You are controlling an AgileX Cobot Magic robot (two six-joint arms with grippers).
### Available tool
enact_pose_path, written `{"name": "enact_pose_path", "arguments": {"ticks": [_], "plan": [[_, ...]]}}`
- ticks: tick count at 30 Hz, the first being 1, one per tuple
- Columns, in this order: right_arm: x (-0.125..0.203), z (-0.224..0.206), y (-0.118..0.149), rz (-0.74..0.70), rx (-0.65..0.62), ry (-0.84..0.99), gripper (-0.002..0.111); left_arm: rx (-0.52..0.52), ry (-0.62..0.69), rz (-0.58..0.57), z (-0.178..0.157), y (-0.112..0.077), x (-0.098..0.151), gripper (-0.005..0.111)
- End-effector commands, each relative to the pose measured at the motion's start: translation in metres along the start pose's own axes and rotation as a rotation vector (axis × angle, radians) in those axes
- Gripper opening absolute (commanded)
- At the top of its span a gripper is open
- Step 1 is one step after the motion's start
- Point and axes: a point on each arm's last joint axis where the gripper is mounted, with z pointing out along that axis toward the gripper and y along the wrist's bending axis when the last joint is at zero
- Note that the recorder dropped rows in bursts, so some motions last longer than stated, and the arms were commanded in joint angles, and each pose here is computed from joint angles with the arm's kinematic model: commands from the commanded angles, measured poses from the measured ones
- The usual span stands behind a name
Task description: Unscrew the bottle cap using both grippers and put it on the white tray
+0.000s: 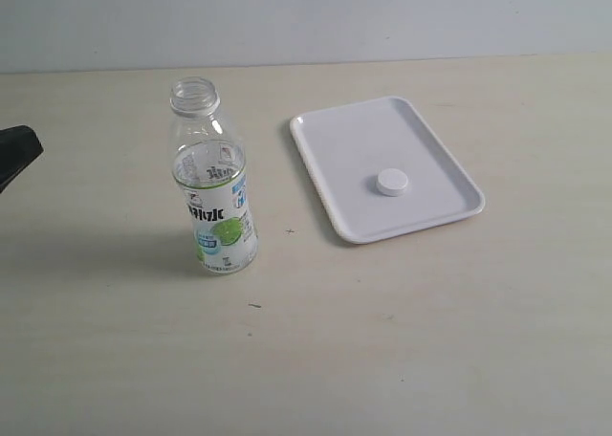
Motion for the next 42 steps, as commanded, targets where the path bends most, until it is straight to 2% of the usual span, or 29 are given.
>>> {"name": "enact_pose_path", "arguments": {"ticks": [1, 29, 30, 35, 38, 41, 42], "plan": [[0.001, 0.000, 0.000, -0.010, 0.005, 0.002, 0.013, -0.002, -0.003, 0.006, -0.001, -0.001, 0.000, 0.000], [0.001, 0.000, -0.001, 0.010, 0.013, -0.008, 0.013, -0.002, -0.003, 0.006, -0.001, -0.001, 0.000, 0.000], [0.001, 0.000, -0.001, 0.010, 0.013, -0.008, 0.013, -0.002, -0.003, 0.015, -0.001, -0.001, 0.000, 0.000], [0.001, 0.000, -0.001, 0.010, 0.013, -0.008, 0.013, -0.006, -0.003, 0.305, -0.001, 0.000, 0.000, 0.000], [0.001, 0.000, -0.001, 0.010, 0.013, -0.008, 0.013, -0.006, 0.024, 0.259, -0.003, -0.003, -0.002, 0.000], [0.001, 0.000, -0.001, 0.010, 0.013, -0.008, 0.013, -0.077, 0.061, 0.331, -0.011, -0.009, -0.012, 0.000], [0.001, 0.000, -0.001, 0.010, 0.013, -0.008, 0.013, -0.109, 0.081, 0.322, -0.013, -0.012, -0.015, 0.000]]}}
